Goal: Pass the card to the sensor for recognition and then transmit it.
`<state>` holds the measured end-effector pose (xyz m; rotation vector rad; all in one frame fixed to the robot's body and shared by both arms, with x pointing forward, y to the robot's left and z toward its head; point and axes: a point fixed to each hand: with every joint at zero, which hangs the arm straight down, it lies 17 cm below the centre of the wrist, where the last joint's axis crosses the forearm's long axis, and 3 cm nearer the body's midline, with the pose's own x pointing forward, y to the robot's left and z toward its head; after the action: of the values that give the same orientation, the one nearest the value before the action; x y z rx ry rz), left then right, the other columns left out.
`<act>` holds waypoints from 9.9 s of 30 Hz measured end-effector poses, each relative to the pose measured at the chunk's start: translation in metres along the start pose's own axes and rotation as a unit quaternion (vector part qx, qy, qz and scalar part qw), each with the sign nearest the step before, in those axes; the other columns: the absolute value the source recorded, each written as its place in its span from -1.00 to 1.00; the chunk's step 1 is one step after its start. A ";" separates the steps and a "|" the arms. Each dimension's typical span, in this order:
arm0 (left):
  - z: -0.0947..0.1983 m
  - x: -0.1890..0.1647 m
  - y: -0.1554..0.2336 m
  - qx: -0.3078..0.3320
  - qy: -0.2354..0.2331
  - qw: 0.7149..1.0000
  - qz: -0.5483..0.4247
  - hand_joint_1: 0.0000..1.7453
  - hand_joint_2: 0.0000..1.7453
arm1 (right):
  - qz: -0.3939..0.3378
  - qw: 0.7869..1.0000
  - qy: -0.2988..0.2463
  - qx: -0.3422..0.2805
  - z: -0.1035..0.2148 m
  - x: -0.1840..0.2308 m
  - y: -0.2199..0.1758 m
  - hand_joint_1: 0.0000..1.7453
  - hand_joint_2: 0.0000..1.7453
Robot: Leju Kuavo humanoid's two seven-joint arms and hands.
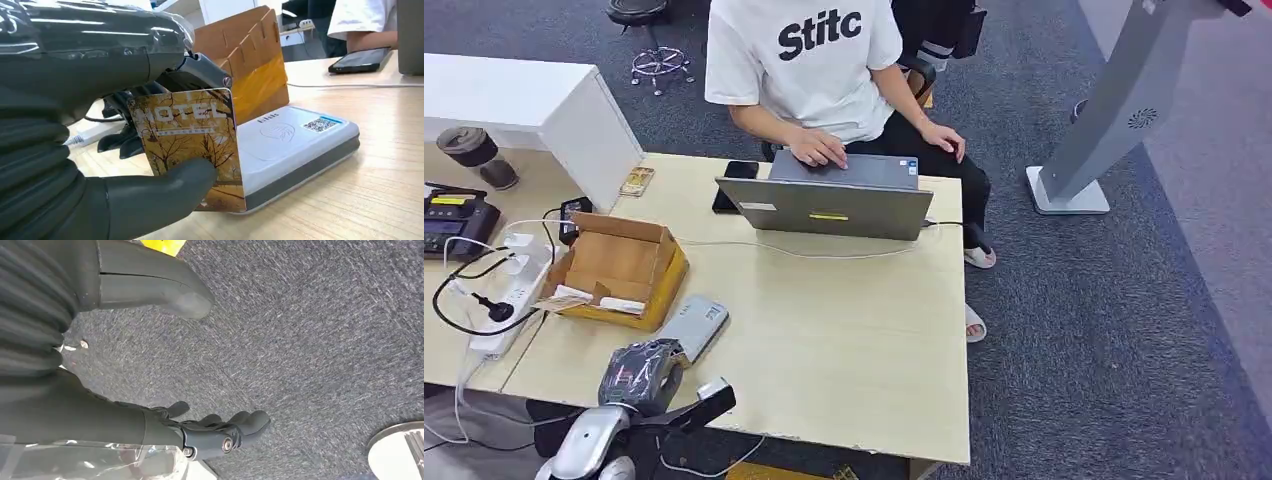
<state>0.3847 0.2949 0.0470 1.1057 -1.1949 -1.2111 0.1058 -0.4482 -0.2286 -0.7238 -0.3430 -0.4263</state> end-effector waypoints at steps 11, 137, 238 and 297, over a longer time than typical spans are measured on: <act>-0.002 0.004 0.004 0.012 -0.009 1.000 0.008 1.00 1.00 | 0.007 1.000 -0.001 0.002 0.000 0.000 0.001 -1.00 1.00; 0.031 -0.172 0.181 0.271 0.202 0.940 0.047 -1.00 1.00 | 0.076 0.997 -0.003 0.017 0.007 -0.010 0.011 -1.00 1.00; -0.036 -0.153 0.056 0.070 0.102 0.987 -0.104 0.70 1.00 | 0.111 0.993 -0.020 0.034 0.003 -0.006 0.016 -1.00 1.00; -0.047 -0.141 0.095 0.121 0.095 0.984 -0.095 1.00 1.00 | 0.117 0.992 -0.030 0.039 0.002 -0.001 0.017 -1.00 1.00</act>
<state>0.4409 0.4399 0.1300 1.5115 -1.1274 -1.0928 0.1128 -0.4347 -0.2374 -0.6917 -0.3244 -0.1683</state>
